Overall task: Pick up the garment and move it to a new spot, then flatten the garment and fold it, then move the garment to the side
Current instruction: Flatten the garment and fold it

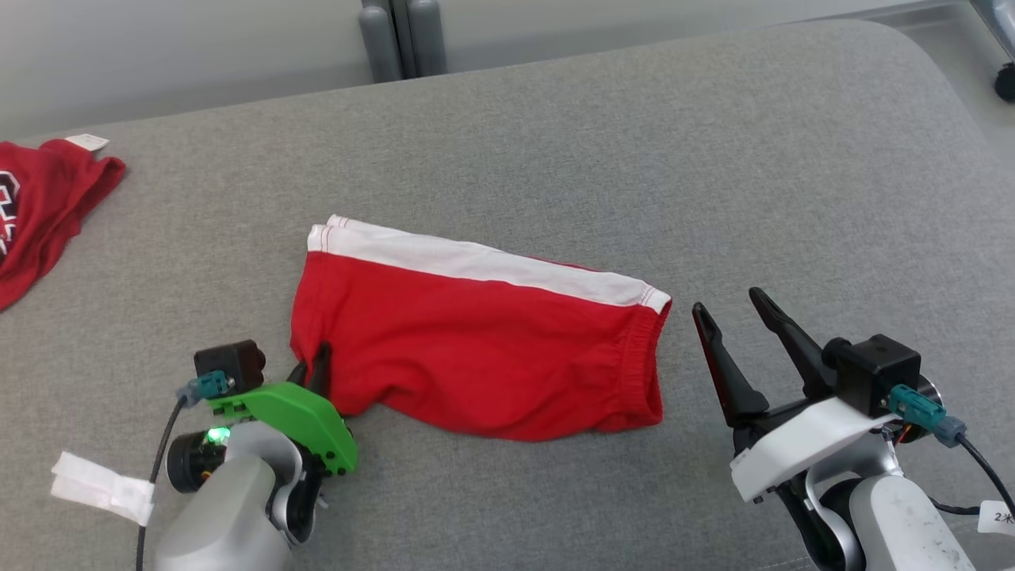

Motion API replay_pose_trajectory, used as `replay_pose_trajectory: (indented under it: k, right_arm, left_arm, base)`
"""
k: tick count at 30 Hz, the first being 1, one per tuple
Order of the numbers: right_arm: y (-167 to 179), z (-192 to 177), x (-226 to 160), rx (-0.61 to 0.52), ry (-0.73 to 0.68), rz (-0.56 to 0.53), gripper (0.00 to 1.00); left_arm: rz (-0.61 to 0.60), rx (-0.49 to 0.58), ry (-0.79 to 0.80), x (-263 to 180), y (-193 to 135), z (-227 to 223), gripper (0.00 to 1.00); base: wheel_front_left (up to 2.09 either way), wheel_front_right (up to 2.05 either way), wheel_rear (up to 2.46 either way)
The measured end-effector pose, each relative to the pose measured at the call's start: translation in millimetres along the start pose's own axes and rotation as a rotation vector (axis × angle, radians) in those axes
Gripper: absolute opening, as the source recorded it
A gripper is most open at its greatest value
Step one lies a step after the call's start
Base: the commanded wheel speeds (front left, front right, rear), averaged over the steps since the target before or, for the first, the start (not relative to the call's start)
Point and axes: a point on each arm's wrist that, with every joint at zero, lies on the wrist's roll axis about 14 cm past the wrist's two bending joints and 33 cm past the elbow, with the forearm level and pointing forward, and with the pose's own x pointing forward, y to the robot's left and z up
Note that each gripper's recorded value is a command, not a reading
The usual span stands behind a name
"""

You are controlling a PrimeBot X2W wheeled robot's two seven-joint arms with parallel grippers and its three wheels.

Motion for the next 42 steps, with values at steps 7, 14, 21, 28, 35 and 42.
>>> replay_pose_trajectory:
  k: [7, 14, 21, 28, 35, 42]
  right_arm:
    - [21, 11, 1, -0.009, -0.031, 0.06, 1.0]
    - [31, 14, -1, -0.006, -0.04, 0.084, 1.0]
    - [26, 9, -3, -0.005, -0.025, 0.065, 1.0]
    - [12, 8, -8, -0.028, -0.022, 0.024, 1.0]
    - [9, 11, -14, -0.032, -0.037, 0.003, 1.0]
    - [13, -1, -26, -0.011, -0.014, 0.003, 1.0]
  left_arm:
    - [0.03, -0.029, -0.073, -34, 0, 1, 0.0]
    - [0.025, -0.037, -0.122, -50, -6, 15, 0.0]
    - [0.039, -0.008, -0.081, -48, -5, 14, 0.06]
    - [0.023, -0.016, -0.127, -51, -12, 20, 1.0]
    - [-0.02, 0.073, -0.288, -73, -20, 49, 1.0]
    - [-0.025, 0.101, -0.435, -106, -28, 74, 1.0]
  base:
    - [0.0, 0.0, 0.0]
    - [0.0, 0.0, 0.0]
    - [0.0, 0.0, 0.0]
    - [0.0, 0.0, 0.0]
    - [0.0, 0.0, 0.0]
    - [0.0, 0.0, 0.0]
